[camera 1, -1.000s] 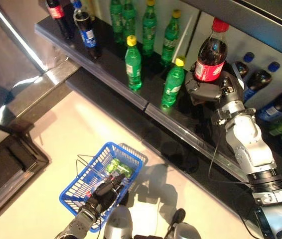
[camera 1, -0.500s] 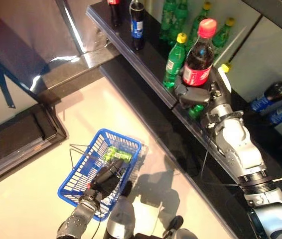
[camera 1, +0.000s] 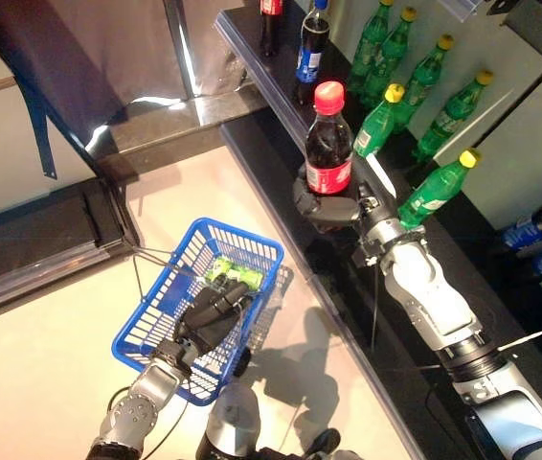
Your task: Pick up the drink and place into the basket.
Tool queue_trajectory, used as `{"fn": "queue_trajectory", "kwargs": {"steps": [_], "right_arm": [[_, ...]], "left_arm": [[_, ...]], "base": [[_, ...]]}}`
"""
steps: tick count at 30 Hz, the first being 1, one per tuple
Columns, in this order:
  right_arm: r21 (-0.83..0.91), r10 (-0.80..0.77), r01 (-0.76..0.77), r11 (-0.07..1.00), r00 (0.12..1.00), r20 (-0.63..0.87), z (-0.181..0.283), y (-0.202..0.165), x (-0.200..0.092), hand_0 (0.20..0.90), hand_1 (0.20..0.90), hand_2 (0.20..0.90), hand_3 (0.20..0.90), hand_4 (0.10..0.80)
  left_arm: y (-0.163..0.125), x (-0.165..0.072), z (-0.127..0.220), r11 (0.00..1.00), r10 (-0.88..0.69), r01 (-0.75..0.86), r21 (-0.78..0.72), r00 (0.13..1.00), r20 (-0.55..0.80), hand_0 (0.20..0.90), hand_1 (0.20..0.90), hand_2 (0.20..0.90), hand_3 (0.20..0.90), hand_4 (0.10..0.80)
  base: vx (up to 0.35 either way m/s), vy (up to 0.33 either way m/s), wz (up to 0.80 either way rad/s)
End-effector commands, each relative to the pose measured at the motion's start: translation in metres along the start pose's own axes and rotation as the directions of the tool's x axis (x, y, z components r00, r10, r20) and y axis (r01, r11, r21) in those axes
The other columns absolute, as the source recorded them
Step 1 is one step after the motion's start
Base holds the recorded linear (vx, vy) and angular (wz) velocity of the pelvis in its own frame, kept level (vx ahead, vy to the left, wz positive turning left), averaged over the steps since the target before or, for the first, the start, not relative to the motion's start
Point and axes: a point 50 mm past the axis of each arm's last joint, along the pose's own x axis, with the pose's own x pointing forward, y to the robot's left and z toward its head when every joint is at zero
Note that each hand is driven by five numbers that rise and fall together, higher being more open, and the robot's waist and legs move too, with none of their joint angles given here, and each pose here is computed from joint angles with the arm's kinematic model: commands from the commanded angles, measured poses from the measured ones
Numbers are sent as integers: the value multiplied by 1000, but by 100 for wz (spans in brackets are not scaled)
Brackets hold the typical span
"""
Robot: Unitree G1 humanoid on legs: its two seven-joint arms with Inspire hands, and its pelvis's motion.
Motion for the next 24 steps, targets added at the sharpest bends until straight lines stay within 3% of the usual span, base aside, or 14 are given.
{"fn": "queue_trajectory", "kwargs": {"steps": [1,10,24], "right_arm": [[-1,98,-102,995,951,294,46,26,1,300,300,300,200,100],[-35,196,-196,980,926,323,52,48,2,300,300,300,200,100],[-62,298,-293,954,910,288,45,65,0,300,300,300,200,100]], "left_arm": [[-115,30,8,741,-668,672,6,736,107,300,300,300,200,100],[-148,23,8,601,-799,799,27,599,47,300,300,300,200,100],[-171,12,3,455,-886,888,68,459,-66,300,300,300,200,100]], "base": [[0,0,0],[0,0,0],[-3,-2,2]]}}
